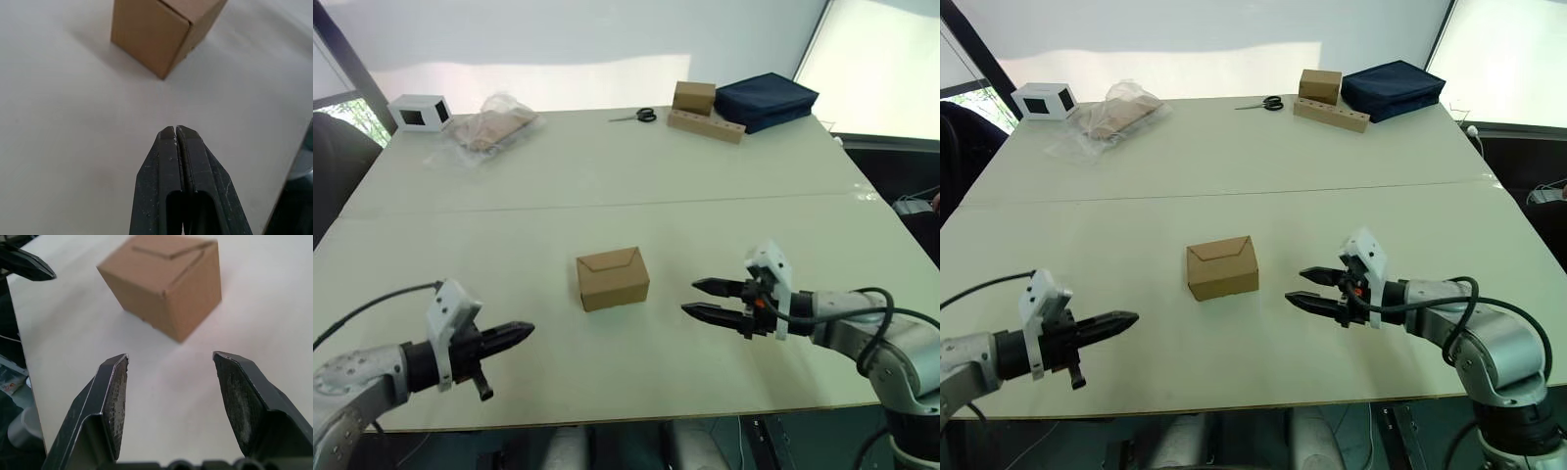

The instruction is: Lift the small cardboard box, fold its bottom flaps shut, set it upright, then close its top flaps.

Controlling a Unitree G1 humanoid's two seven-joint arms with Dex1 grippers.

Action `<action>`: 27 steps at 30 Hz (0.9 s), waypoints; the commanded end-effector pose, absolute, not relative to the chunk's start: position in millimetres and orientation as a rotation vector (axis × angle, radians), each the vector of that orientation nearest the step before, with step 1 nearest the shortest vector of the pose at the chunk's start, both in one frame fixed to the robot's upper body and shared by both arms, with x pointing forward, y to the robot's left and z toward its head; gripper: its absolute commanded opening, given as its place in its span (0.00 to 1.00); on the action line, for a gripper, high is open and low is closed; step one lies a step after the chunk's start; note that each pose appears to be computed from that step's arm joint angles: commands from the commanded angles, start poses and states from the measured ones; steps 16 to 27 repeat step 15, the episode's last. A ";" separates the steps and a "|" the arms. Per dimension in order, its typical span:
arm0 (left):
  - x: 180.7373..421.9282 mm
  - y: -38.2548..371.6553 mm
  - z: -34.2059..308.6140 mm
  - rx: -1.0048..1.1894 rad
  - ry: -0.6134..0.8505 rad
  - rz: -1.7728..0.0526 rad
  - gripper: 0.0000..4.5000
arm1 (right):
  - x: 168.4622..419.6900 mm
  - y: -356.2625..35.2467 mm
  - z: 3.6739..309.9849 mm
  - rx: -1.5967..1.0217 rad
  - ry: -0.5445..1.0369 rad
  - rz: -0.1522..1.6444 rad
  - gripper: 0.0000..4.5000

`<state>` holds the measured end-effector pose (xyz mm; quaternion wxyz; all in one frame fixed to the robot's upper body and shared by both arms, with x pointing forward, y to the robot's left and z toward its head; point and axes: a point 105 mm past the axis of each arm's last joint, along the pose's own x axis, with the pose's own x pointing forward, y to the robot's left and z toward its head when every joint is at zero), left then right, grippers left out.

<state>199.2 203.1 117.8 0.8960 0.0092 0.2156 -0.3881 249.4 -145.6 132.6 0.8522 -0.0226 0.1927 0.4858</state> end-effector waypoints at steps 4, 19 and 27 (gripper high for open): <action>198.9 206.9 114.9 0.017 0.413 -0.773 0.00 | 252.6 -152.4 136.9 -0.077 0.364 0.989 0.63; 211.3 209.5 115.1 0.008 0.376 -0.745 0.00 | 256.6 -152.2 136.7 -0.089 0.355 0.983 0.63; 211.3 209.5 115.1 0.008 0.376 -0.745 0.00 | 256.6 -152.2 136.7 -0.089 0.355 0.983 0.63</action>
